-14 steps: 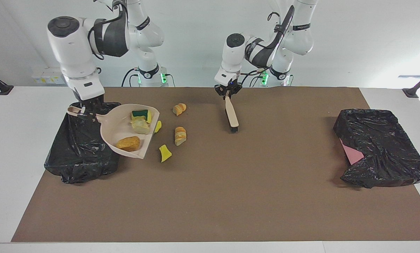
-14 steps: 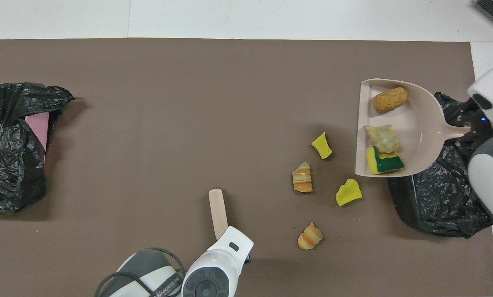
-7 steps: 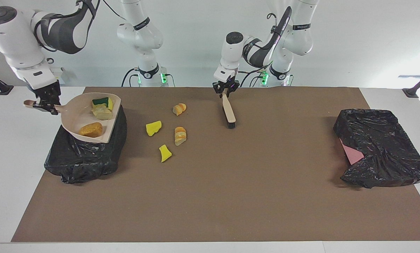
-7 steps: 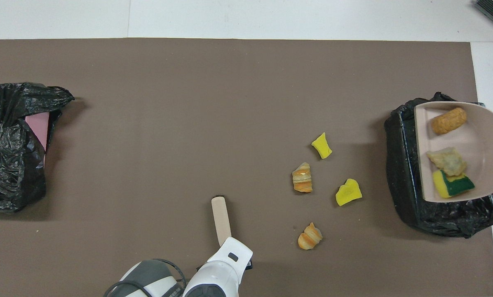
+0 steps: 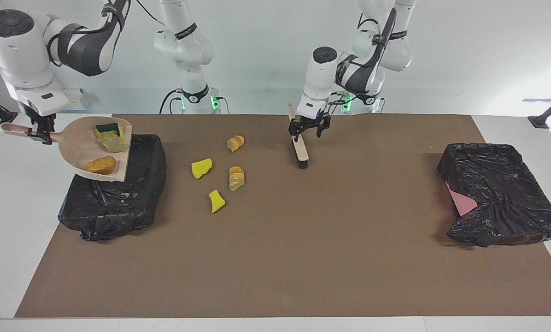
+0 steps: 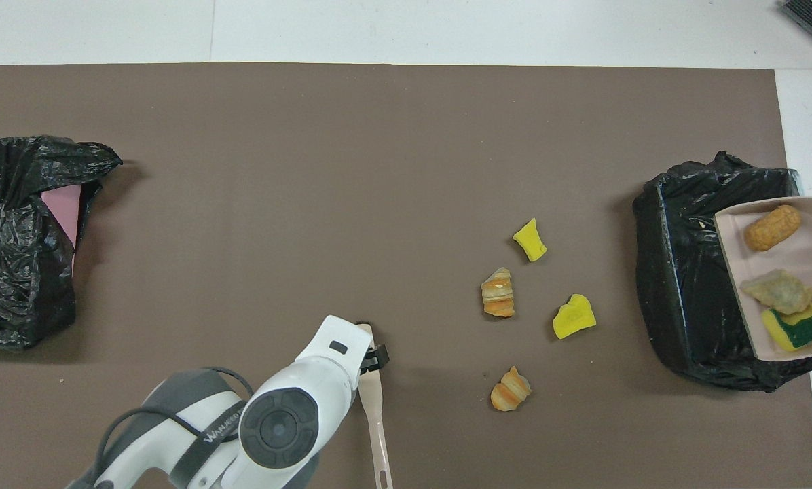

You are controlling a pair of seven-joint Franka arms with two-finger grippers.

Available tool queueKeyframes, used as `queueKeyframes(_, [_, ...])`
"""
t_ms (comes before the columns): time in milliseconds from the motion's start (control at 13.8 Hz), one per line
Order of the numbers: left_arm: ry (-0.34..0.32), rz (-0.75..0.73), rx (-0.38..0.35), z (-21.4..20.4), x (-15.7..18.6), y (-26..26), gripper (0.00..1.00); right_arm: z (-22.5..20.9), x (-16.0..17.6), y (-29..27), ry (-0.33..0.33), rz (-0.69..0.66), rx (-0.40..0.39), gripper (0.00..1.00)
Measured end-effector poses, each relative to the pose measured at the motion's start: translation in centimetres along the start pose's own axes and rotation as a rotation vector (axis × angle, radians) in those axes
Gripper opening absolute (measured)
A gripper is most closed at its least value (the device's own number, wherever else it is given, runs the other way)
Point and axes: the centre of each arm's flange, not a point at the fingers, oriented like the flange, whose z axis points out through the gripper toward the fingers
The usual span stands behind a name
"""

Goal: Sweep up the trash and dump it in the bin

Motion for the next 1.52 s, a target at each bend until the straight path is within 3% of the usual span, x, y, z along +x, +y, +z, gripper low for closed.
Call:
queueKeyframes(362, [0.071, 0.038, -0.032, -1.9, 12.1, -2.0, 1.0, -0.3, 2.2, -0.8, -0.148, -0.013, 0.046, 0.32])
queueKeyframes(724, [0.125, 0.063, -0.04, -4.9, 21.5, -4.8, 1.0, 1.8, 3.9, -1.4, -0.272, 0.118, 0.071, 0.32])
queueKeyframes(1086, [0.05, 0.15, -0.092, -10.9, 27.5, -9.8, 1.0, 1.0, 5.3, -0.8, -0.315, 0.102, 0.052, 0.32])
queueKeyframes(1520, [-0.028, 0.303, -0.046, -16.9, 30.9, -17.8, 1.0, -1.4, 8.0, 0.1, -0.454, 0.084, 0.058, 0.32])
